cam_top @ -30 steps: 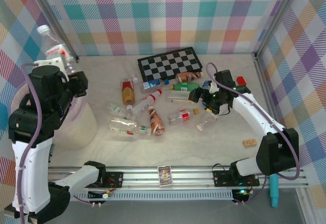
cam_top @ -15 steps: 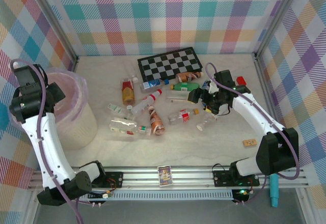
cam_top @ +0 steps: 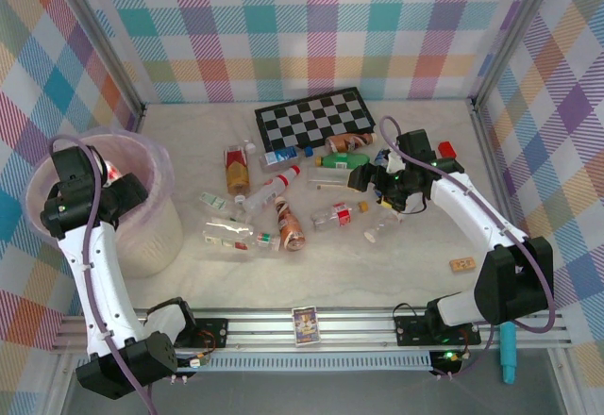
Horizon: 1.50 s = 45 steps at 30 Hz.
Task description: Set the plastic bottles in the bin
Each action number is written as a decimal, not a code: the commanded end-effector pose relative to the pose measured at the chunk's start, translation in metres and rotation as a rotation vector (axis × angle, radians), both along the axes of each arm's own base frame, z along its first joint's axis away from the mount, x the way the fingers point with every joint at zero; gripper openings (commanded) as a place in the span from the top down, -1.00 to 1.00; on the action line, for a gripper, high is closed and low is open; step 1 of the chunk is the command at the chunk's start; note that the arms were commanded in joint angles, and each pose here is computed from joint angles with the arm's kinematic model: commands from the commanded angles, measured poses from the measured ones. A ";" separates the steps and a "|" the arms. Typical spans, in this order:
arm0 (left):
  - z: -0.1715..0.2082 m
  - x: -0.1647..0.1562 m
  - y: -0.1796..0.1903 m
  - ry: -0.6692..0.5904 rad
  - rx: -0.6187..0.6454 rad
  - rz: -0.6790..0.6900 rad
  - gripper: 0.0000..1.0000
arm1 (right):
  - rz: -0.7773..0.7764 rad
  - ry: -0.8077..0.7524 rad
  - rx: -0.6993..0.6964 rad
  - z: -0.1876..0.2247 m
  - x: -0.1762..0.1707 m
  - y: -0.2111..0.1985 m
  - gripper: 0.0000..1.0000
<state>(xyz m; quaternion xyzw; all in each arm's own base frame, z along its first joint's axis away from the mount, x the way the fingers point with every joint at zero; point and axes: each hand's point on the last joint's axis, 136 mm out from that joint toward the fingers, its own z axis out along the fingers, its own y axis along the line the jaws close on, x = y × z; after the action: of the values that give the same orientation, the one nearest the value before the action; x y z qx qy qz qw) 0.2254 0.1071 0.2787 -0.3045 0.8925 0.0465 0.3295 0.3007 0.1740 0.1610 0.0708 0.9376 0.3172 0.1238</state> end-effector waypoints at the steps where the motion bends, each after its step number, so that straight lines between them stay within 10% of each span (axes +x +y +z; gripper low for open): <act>1: 0.000 0.004 -0.004 -0.014 -0.019 -0.028 -0.61 | 0.011 -0.014 0.021 0.008 -0.003 0.003 -0.98; 23: -0.014 0.090 -0.022 -0.139 -0.159 -0.216 -0.62 | -0.293 0.105 -0.253 -0.043 0.006 -0.112 -0.99; 33: 0.028 0.032 0.003 -0.054 0.137 -0.125 -0.99 | -0.403 0.195 -0.251 -0.103 0.038 -0.115 -0.96; 45: 0.116 0.006 -0.092 -0.362 -0.060 -0.387 -0.91 | -0.424 0.177 -0.255 -0.099 0.038 -0.117 -0.49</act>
<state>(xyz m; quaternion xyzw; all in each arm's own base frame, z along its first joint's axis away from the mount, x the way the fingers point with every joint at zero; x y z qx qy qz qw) 0.2458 0.0564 0.3796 -0.1768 0.8664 -0.0161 0.4667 0.3405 0.0553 0.0494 0.2801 0.9432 0.1498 0.0971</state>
